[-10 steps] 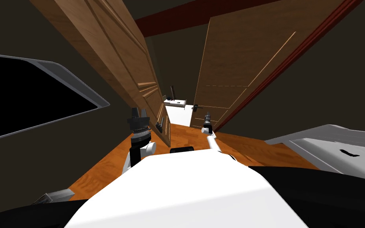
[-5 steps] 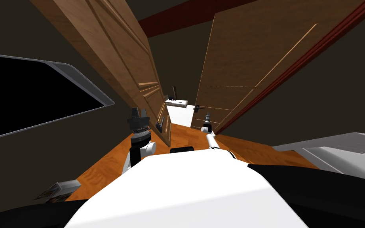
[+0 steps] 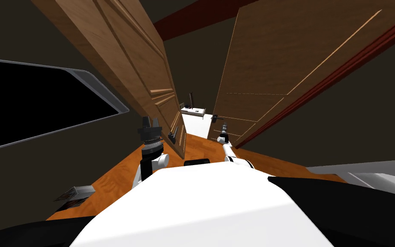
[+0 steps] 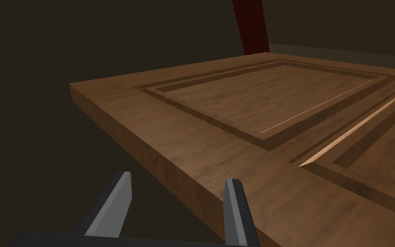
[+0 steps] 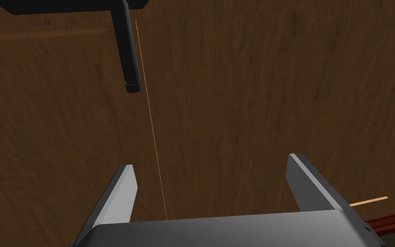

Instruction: Pull the door open

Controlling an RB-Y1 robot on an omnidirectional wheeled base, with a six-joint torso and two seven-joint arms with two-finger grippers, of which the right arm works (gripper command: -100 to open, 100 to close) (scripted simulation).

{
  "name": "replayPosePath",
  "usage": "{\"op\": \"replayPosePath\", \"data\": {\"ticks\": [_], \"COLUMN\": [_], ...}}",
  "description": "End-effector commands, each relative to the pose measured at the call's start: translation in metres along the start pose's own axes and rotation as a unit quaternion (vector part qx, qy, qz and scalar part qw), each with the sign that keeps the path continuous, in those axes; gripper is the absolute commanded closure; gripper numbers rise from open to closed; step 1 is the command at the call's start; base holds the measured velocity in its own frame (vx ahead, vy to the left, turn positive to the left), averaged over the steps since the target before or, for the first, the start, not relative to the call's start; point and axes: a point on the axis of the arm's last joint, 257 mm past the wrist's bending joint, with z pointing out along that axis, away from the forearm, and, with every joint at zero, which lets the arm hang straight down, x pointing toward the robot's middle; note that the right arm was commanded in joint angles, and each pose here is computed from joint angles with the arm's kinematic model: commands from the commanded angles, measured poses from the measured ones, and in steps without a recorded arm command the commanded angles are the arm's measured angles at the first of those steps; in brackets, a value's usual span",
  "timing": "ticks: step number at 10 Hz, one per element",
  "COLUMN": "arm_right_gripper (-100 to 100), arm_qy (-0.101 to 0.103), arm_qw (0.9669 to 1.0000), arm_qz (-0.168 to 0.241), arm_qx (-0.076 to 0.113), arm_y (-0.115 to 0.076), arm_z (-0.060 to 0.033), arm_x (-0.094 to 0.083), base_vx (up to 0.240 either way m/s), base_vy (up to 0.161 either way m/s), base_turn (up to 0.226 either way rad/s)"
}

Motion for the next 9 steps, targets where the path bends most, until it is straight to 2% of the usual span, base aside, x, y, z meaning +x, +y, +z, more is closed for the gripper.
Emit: {"op": "replayPosePath", "data": {"ticks": [1,4,6,7,9], "arm_right_gripper": [-100,-100,-100,-100,-100], "arm_qy": [-0.003,-0.013,-0.022,-0.022,-0.029], "arm_qw": [1.0000,0.9996,0.9990,0.9987,0.9977], "arm_qz": [-0.001,0.001,0.003,0.002,0.004], "arm_qx": [0.007,0.026,0.038,0.045,0.061], "arm_y": [-0.005,-0.019,-0.025,-0.031,-0.041], "arm_z": [0.0016,0.0066,0.0126,0.0099,0.0120], "arm_x": [0.000,-0.002,-0.002,-0.002,-0.002], "base_vx": [0.019,0.028,0.047,0.028,0.022], "base_vy": [-0.038,-0.042,-0.079,-0.061,-0.045], "base_turn": [0.073,0.097,0.183,0.038,0.090]}}
